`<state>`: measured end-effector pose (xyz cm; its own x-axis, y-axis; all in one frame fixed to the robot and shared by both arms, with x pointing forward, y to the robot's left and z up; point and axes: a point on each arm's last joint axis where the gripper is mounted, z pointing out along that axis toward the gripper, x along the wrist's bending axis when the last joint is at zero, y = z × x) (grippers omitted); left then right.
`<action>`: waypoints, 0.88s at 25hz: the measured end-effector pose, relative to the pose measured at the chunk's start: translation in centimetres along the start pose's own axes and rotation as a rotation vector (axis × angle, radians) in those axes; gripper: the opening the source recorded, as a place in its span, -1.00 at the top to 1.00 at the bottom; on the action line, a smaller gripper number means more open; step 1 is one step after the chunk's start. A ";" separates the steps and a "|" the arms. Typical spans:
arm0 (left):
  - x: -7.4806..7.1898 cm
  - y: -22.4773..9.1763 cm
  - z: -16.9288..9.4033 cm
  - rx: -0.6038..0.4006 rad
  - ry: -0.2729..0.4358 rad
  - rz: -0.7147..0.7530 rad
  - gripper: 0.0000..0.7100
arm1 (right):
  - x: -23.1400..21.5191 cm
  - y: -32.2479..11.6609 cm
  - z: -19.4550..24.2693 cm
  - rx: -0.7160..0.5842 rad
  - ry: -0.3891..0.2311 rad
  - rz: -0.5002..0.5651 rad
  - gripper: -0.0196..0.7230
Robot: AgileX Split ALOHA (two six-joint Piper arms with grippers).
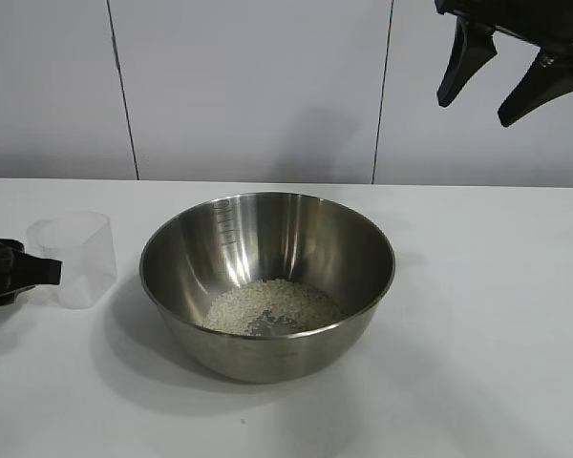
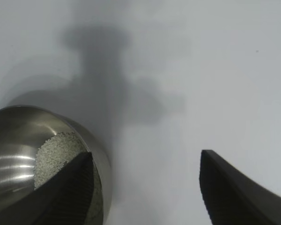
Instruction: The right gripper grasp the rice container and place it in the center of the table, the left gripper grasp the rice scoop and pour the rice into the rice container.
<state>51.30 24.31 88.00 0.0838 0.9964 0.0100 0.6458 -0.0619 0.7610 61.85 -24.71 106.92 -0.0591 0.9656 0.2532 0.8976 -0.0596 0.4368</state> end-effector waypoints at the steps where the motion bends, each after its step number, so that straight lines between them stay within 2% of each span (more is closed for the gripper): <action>1: 0.0 0.5 -0.7 0.011 -0.009 -0.012 0.09 | 0.0 0.0 0.0 0.000 0.000 0.000 -0.27; 7: 0.1 5.9 -5.8 0.007 -0.085 -0.098 0.06 | 0.0 0.0 0.0 0.000 0.000 0.000 -0.27; 10: -0.5 9.7 -8.2 0.008 -0.149 -0.123 -0.18 | 0.0 0.0 0.0 -0.001 0.000 0.000 -0.27; 13: -1.2 12.5 -9.3 0.075 -0.201 -0.116 -0.50 | 0.0 0.0 0.0 -0.001 0.000 0.000 -0.27; 15: -1.6 13.9 -9.7 0.134 -0.233 -0.112 -0.60 | 0.0 0.0 0.0 -0.001 0.000 0.000 -0.27; 20: -3.2 17.9 -10.6 0.257 -0.366 -0.176 -0.65 | 0.0 -0.1 0.0 0.010 0.005 0.004 -0.27; 22: -4.0 18.9 -10.1 0.331 -0.423 -0.197 -0.66 | 0.1 -0.2 0.0 0.022 0.012 0.008 -0.27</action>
<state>55.54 19.78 108.87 0.1897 0.8857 -0.4238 0.8774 0.0407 0.4780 61.67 -24.59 106.87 -0.0568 0.9620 0.2672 0.9075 -0.0619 0.4156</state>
